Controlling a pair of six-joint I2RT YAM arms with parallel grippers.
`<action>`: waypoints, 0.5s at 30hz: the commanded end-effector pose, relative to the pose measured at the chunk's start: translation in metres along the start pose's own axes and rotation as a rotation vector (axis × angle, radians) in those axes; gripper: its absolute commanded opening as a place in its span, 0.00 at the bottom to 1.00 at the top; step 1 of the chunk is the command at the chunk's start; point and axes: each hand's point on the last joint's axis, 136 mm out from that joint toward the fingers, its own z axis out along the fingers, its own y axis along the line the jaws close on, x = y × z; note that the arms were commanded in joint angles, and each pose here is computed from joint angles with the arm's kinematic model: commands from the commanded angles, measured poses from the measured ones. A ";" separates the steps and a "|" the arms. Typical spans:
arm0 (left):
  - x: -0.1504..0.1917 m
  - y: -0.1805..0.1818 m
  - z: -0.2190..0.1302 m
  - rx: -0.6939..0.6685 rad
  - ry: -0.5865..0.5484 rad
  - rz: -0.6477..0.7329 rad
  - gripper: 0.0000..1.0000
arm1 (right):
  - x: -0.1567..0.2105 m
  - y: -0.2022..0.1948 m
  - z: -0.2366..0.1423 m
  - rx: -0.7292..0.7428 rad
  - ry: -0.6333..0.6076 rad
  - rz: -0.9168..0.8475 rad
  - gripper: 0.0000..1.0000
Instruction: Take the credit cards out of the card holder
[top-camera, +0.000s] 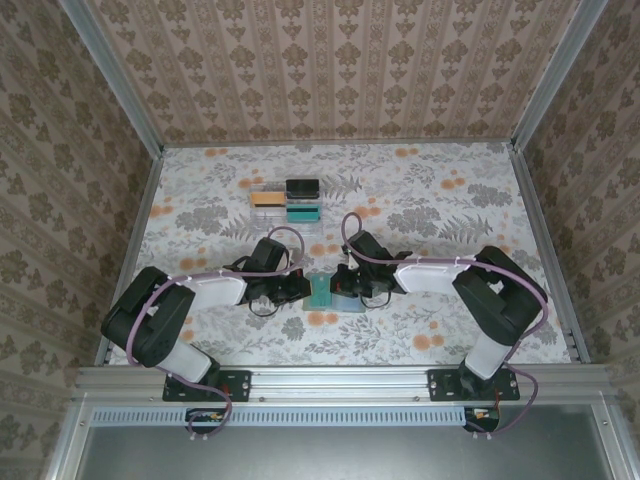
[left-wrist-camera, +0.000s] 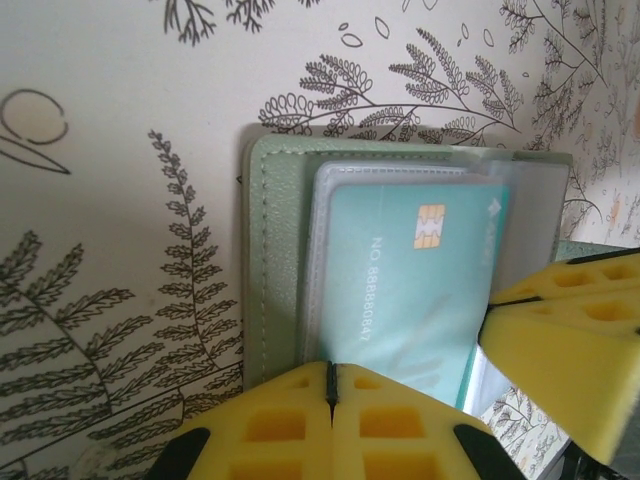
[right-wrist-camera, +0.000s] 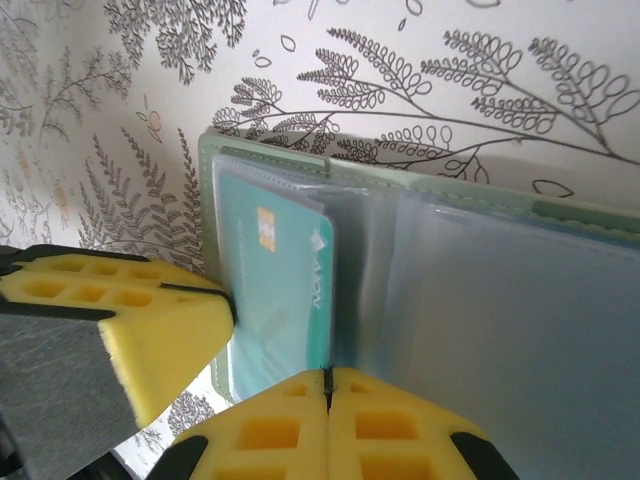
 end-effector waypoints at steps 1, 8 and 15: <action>0.017 0.025 0.003 -0.095 0.050 -0.053 0.00 | 0.003 -0.007 -0.008 0.019 0.006 -0.002 0.00; 0.016 0.024 0.001 -0.097 0.046 -0.050 0.00 | 0.006 -0.006 -0.007 0.000 0.015 -0.004 0.00; 0.016 0.022 0.002 -0.084 0.050 -0.048 0.00 | 0.004 0.005 -0.003 -0.056 0.017 -0.007 0.21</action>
